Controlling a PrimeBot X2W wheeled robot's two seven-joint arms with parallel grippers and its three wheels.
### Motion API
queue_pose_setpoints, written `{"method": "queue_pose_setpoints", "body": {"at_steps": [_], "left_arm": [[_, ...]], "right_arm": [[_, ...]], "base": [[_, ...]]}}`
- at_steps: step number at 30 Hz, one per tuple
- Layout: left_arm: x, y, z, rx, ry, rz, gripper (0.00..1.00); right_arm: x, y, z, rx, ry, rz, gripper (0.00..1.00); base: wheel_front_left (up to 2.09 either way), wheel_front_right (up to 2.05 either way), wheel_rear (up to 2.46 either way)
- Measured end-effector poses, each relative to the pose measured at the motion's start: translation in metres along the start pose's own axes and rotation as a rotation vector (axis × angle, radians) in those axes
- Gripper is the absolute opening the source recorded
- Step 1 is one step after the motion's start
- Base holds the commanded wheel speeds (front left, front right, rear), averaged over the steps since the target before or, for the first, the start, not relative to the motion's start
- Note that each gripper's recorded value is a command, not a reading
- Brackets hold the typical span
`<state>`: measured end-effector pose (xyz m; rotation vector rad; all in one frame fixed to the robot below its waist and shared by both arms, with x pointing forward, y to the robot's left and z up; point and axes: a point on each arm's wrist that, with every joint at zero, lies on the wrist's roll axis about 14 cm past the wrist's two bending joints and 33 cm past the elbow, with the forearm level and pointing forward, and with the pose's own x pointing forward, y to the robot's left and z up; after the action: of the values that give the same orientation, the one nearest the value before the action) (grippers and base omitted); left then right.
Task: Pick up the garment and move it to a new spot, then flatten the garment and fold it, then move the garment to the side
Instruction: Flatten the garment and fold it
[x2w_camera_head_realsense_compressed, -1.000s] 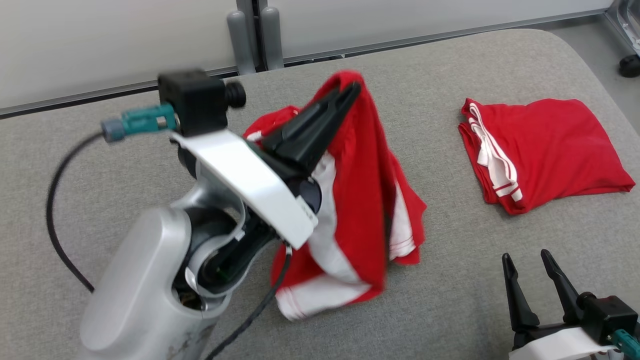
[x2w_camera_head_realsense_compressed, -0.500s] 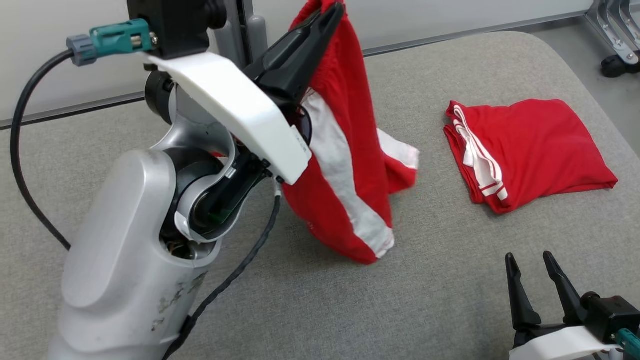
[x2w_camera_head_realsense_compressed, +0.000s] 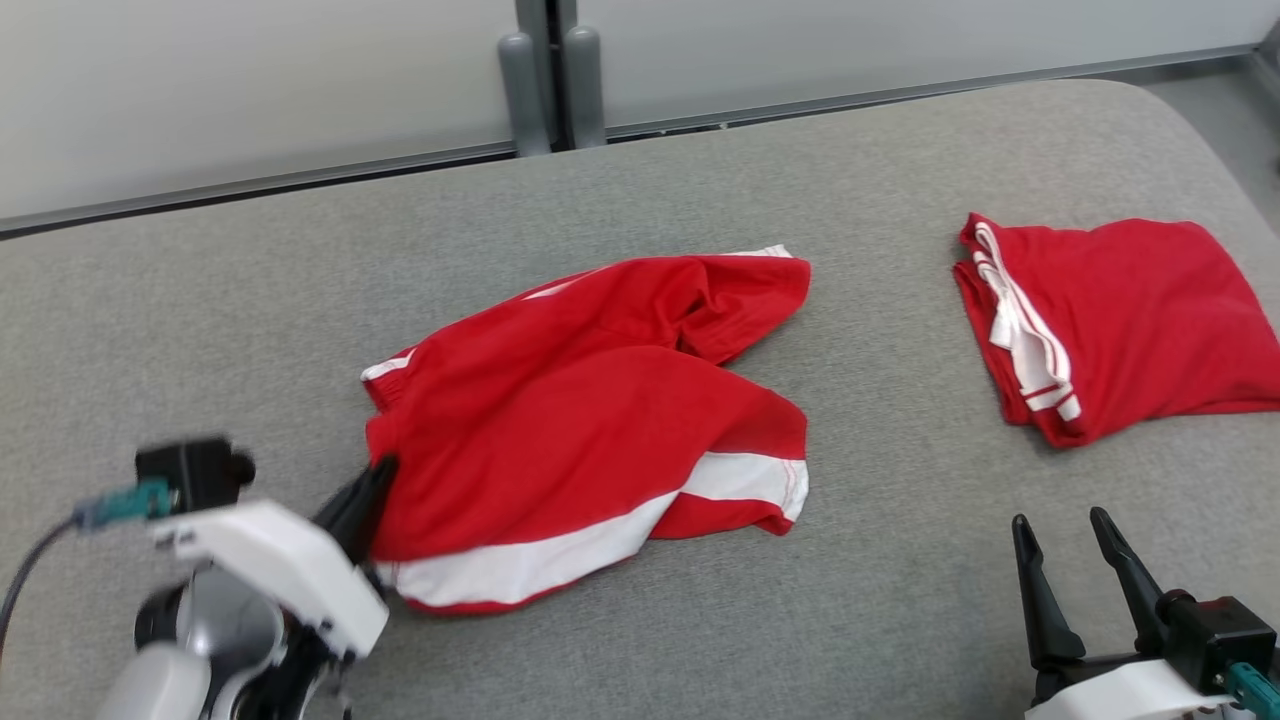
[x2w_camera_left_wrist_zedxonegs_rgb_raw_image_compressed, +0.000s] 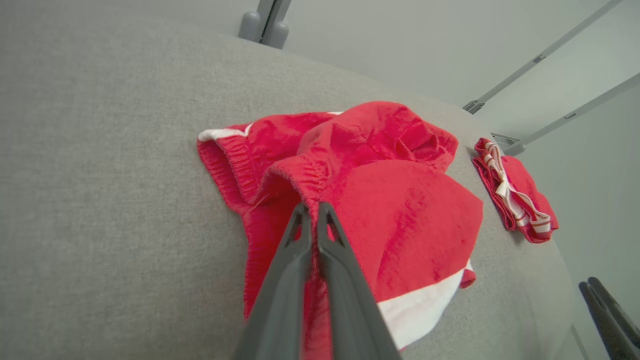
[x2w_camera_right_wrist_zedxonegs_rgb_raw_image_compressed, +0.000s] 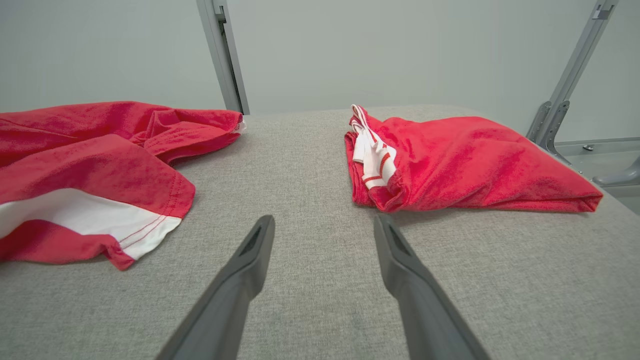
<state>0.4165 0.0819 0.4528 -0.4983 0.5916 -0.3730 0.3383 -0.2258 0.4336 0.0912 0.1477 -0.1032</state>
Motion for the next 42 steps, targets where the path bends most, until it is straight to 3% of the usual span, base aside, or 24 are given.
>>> {"method": "queue_pose_setpoints", "body": {"at_steps": [7,11,12,13,14,18,24,30,36,39,42], "left_arm": [[-0.042,0.067,-0.051,-0.185,0.009,0.185,0.0],[-0.052,0.08,-0.055,-0.25,-0.038,0.226,0.0],[-0.054,0.083,-0.057,-0.264,-0.051,0.233,0.2],[-0.057,0.085,-0.059,-0.284,-0.064,0.239,0.3],[-0.058,0.084,-0.06,-0.296,-0.074,0.231,1.0],[-0.062,0.087,-0.056,-0.297,-0.129,0.238,1.0],[-0.077,0.113,-0.02,-0.075,-0.261,0.372,1.0],[-0.039,0.021,-0.003,0.028,-0.262,0.099,1.0],[0.015,-0.086,-0.029,0.164,-0.091,-0.218,1.0],[0.039,-0.117,-0.051,0.259,0.008,-0.306,1.0],[0.06,-0.124,-0.073,0.36,0.091,-0.331,1.0]], "right_arm": [[0.007,0.013,-0.01,-0.047,0.032,0.051,1.0],[0.012,0.022,-0.01,-0.066,0.032,0.083,1.0],[0.013,0.025,-0.01,-0.073,0.033,0.094,1.0],[0.014,0.029,-0.01,-0.077,0.032,0.104,1.0],[0.015,0.032,-0.01,-0.083,0.031,0.116,1.0],[0.018,0.041,-0.006,-0.094,0.018,0.145,1.0],[0.017,0.04,-0.001,-0.097,0.003,0.14,1.0],[0.014,0.033,-0.005,-0.085,0.016,0.119,1.0],[0.02,0.028,-0.001,-0.07,0.005,0.096,1.0],[0.021,0.019,-0.002,-0.063,0.009,0.068,1.0],[0.017,0.008,-0.006,-0.053,0.027,0.032,1.0]], "base": [[0.0,0.0,0.0],[0.0,0.0,0.0],[0.0,0.0,0.0],[0.0,0.0,0.0],[0.0,0.0,0.0],[0.0,0.0,0.0],[0.0,0.0,0.0],[0.0,0.0,0.0],[0.0,0.0,0.0],[0.0,0.0,0.0],[0.0,0.0,0.0]]}}
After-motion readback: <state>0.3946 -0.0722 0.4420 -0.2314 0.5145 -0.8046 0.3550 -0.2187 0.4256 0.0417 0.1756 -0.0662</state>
